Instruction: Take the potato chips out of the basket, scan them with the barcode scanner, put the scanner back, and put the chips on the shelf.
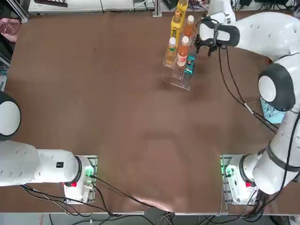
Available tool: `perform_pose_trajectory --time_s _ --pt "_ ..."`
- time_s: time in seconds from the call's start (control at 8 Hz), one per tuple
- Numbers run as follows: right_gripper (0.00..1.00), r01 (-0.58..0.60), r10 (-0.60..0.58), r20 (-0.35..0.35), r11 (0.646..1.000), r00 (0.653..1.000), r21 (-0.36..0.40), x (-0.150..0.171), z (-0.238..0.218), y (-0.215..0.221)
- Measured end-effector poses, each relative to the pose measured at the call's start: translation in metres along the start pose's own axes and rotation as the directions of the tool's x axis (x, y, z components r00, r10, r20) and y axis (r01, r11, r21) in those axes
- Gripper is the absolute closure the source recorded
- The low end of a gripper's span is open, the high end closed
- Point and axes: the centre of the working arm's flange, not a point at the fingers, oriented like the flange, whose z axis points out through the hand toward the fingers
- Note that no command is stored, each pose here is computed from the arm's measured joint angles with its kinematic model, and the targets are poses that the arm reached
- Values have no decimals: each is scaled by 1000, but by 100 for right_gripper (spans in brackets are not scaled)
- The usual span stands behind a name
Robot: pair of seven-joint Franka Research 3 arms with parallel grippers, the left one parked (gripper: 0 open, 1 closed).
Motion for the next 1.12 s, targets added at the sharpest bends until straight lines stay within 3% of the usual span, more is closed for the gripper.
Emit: perform_pose_trajectory --time_s 0.5,1.12 --pt "0 57 -58 55 998 997 29 47 -87 134" --pt "0 74 -78 132 996 988 40 54 -218 184"
